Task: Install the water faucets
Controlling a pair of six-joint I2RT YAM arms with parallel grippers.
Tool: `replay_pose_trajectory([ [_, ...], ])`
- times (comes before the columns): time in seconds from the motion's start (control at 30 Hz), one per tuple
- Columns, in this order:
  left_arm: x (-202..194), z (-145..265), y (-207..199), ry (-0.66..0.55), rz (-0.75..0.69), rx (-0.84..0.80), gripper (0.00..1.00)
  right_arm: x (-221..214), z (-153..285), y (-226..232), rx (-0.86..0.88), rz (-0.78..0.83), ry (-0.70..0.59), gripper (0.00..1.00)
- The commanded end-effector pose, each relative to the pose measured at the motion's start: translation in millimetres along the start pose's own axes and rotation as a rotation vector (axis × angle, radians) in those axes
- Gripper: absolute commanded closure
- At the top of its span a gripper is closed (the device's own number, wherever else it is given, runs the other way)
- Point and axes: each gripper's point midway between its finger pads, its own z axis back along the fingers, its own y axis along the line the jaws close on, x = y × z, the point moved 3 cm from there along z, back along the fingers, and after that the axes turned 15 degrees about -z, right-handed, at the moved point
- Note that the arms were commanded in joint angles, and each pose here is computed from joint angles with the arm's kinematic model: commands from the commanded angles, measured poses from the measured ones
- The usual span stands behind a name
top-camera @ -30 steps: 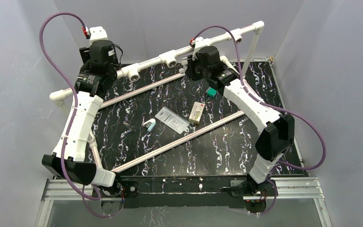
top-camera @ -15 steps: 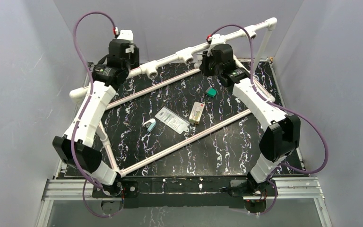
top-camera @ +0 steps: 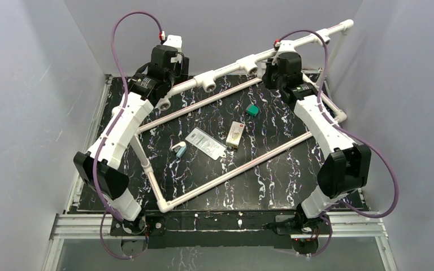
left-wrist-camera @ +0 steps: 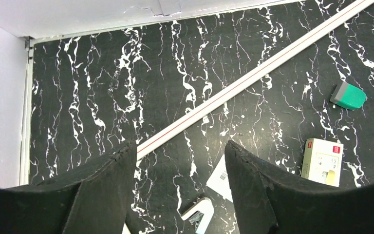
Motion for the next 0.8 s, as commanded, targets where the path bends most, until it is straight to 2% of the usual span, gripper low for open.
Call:
replay_pose_trajectory([
  [0.0,12,17,17,-0.012,0.053,0.067,0.33,33,22,-26,-0.074,-0.113,-0.114,0.99],
  [0.17,35,43,51,-0.087,0.131,0.219,0.23,15,40,-14,0.024,-0.128,-0.028,0.99],
  [0.37,45,87,94,-0.154,0.182,0.396,0.22,-15,76,15,0.176,-0.143,0.058,0.99],
  [0.63,-9,135,121,-0.131,0.179,0.546,0.22,-68,130,78,0.338,-0.097,0.12,0.99],
  [0.77,-44,153,130,-0.096,0.182,0.624,0.23,-105,163,119,0.51,-0.079,0.141,0.99],
])
